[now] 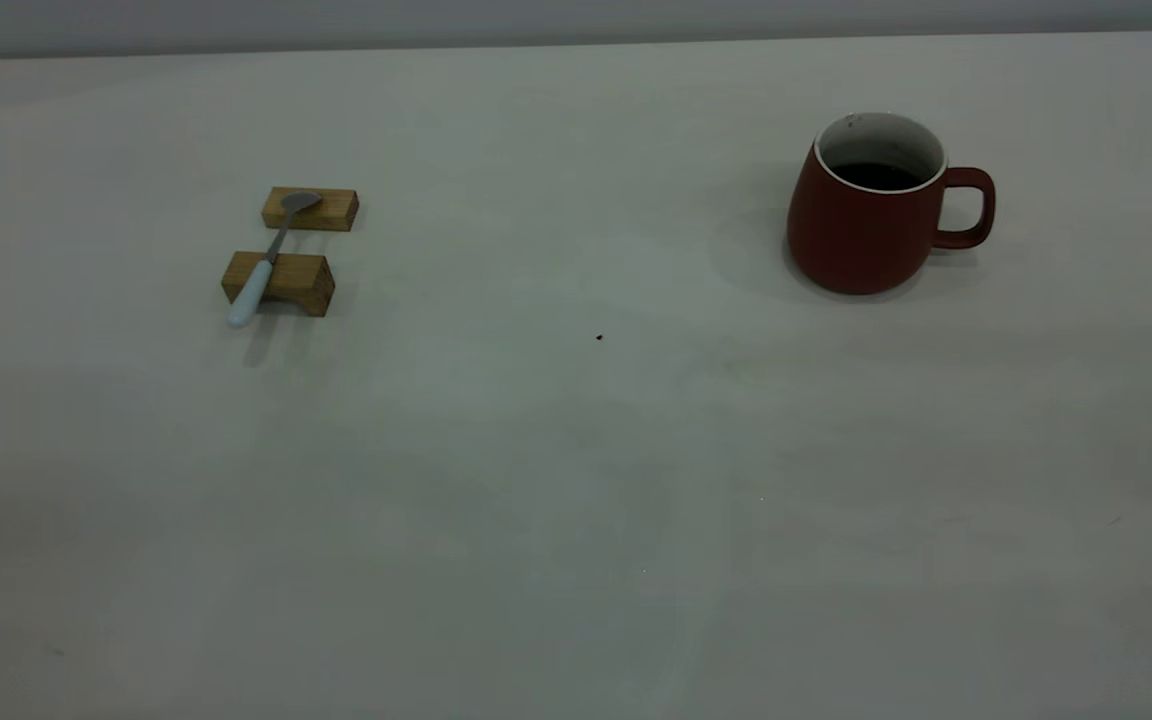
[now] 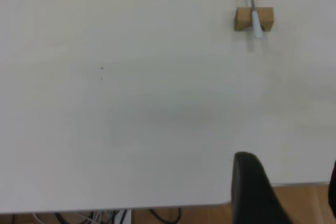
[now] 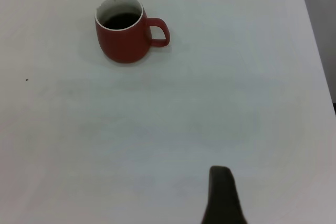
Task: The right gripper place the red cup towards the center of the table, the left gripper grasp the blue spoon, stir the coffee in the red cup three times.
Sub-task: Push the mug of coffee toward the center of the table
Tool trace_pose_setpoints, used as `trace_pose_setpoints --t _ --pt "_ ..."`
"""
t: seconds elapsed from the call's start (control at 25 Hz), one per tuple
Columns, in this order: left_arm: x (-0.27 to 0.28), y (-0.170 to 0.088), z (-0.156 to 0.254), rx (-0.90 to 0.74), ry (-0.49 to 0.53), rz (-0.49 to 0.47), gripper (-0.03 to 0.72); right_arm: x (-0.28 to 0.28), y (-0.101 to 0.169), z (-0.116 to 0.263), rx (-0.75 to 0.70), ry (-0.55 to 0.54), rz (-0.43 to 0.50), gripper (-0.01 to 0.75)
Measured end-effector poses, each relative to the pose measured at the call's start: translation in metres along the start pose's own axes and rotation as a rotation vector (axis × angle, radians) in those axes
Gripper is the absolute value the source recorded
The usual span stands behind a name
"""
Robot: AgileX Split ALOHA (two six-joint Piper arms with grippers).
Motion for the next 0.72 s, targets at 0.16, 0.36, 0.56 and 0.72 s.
trace_pose_setpoints --t 0.16,0.36,0.56,0.72 --pt "0.0000 0.0000 0.0000 0.000 0.000 0.000 0.424 0.0000 0.0000 0.0000 0.000 0.000 0.000 0.582" --pt "0.0000 0.0000 0.0000 0.000 0.000 0.000 0.424 0.0000 0.0000 0.0000 0.000 0.000 0.000 0.582" --pt "0.0000 0.0000 0.0000 0.000 0.000 0.000 0.424 0.0000 0.0000 0.0000 0.000 0.000 0.000 0.582" --pt "0.0000 0.0000 0.0000 0.000 0.000 0.000 0.424 0.0001 0.0033 0.0007 -0.016 0.007 -0.033 0.579"
Point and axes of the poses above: a point on each arm's last joint axis where the gripper is mounted, x pointing back along that axis away from the gripper, y along the wrist's bending axis when the last joint is at zero, z = x × y, the point moved 1 cm from there along -x, pointing out along that axis toward the gripper, and after that the axes turned 12 degrees about -x, right-handed, at the moved point
